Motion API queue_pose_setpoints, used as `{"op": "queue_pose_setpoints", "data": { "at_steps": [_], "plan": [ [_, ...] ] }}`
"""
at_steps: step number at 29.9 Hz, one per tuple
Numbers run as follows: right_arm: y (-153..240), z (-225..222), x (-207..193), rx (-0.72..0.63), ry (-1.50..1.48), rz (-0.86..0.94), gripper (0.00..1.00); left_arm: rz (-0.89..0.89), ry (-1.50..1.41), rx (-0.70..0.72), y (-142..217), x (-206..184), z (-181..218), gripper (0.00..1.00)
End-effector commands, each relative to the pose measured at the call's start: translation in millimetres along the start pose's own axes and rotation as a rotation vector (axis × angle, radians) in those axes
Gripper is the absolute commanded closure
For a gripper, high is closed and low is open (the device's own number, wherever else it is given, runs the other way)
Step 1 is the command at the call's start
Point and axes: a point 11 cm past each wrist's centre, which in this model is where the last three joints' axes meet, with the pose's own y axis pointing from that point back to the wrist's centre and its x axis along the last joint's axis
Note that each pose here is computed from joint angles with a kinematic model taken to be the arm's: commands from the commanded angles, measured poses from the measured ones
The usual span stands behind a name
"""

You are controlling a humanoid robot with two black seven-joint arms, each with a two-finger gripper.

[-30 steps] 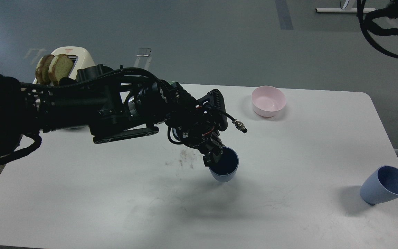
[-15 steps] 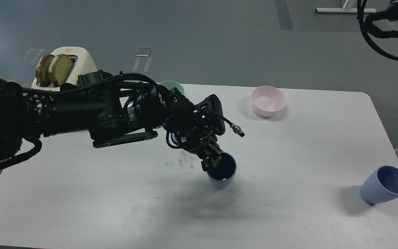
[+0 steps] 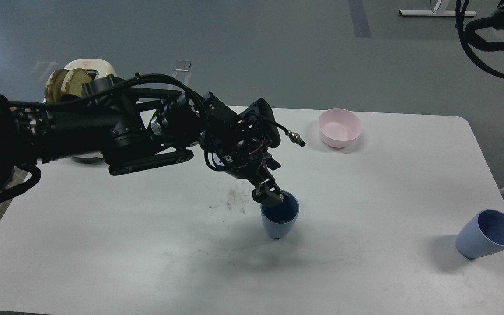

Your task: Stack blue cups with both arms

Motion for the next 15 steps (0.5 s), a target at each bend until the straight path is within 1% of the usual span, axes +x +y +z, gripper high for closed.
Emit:
{"op": "queue_pose_setpoints", "data": {
  "at_steps": [1, 3, 4, 5, 6, 7, 9, 11, 13, 15],
  "plan": [
    [11.7, -7.5, 9.7, 0.002, 0.015, 0.007, 0.0, 0.136, 0.141, 0.037, 50.3, 20.8, -26.5, 0.11],
    [17.9, -10.4, 13.7, 0.001, 0.022, 0.008, 0.0, 0.198, 0.211, 0.047, 70.9, 22.4, -37.6, 0.09],
    [25.8, -13.1, 18.8, -0.003, 0.031, 0.012, 0.0, 0.277, 0.287, 0.05, 93.3, 26.2, -48.1, 0.06],
    [34.6, -13.7, 22.9, -0.012, 0.038, 0.014, 0.0, 0.38, 0.378, 0.049, 118.3, 31.2, -60.8, 0.05],
    [39.9, -13.9, 25.5, -0.022, 0.046, 0.014, 0.0, 0.43, 0.428, 0.04, 128.6, 32.5, -66.0, 0.05],
    [50.6, -12.8, 28.6, -0.048, 0.062, 0.008, 0.0, 0.529, 0.547, 0.014, 144.9, 27.2, -77.8, 0.04],
    [62.8, -10.5, 31.2, -0.08, 0.078, 0.0, 0.0, 0.624, 0.678, -0.017, 157.0, 15.6, -89.9, 0.04],
    [89.3, -8.0, 36.4, -0.148, 0.124, -0.019, 0.0, 0.809, 0.872, -0.072, 179.8, 3.5, -111.5, 0.03],
    [107.6, -6.7, 38.3, -0.202, 0.176, -0.043, 0.0, 0.912, 0.969, -0.092, 190.2, -3.5, -126.9, 0.03],
    [121.4, -5.6, 39.8, -0.243, 0.214, -0.06, 0.0, 0.957, 1.012, -0.104, 193.3, -7.6, -133.1, 0.03]
  ]
}}
